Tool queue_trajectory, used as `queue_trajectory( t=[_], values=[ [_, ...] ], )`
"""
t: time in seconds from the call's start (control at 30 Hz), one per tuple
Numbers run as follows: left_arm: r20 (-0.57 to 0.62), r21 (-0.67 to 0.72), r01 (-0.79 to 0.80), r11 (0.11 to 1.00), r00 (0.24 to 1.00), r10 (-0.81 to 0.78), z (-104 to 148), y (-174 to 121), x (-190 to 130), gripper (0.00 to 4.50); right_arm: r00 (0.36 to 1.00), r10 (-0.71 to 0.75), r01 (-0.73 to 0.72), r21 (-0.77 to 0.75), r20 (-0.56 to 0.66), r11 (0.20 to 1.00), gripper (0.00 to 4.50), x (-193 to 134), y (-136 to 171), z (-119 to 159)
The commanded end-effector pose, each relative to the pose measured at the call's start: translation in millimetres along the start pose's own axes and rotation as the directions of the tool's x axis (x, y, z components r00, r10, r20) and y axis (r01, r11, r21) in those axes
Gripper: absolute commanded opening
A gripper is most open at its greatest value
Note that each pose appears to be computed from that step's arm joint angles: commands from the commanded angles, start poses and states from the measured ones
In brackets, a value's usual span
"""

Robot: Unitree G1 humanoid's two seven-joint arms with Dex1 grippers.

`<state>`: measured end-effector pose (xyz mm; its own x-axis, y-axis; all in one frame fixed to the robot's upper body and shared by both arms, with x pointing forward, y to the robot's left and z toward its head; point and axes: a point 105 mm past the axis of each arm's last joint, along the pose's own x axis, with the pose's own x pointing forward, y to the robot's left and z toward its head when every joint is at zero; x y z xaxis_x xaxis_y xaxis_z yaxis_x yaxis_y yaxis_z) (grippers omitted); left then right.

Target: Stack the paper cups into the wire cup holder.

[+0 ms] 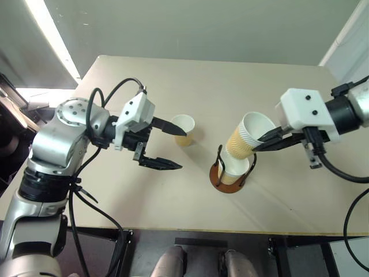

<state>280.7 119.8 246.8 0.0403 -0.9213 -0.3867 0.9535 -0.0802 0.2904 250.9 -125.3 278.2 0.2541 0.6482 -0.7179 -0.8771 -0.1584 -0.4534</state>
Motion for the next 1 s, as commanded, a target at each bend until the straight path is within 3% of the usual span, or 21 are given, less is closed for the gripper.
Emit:
queue_trajectory(
  t=[0.03,0.4,0.8,0.9,1.0],
  values=[
    [0.004,0.038,0.004,0.999,1.0,-0.004,10,-3,-3,4.5,0.999,-0.029,0.027,-0.041,-0.026,0.999,0.03,-4,-3,-1],
    [0.002,0.03,-0.009,1.0,1.0,0.009,11,-3,-4,4.5,0.999,0.034,-0.034,-0.069,-0.004,0.997,0.03,10,8,1],
    [0.007,0.026,-0.018,1.0,1.0,0.018,11,-3,-3,4.5,0.997,0.046,-0.052,-0.105,-0.059,0.993,0.03,22,5,-10],
    [0.008,0.023,-0.018,1.0,1.0,0.018,11,-5,-3,4.5,0.998,0.056,-0.06,-0.099,-0.043,0.993,0.61,23,6,-7],
    [0.014,0.022,-0.019,1.0,1.0,0.018,12,-5,-2,4.5,0.999,0.044,-0.045,-0.09,-0.011,0.995,1.64,22,3,-1]
  ],
)
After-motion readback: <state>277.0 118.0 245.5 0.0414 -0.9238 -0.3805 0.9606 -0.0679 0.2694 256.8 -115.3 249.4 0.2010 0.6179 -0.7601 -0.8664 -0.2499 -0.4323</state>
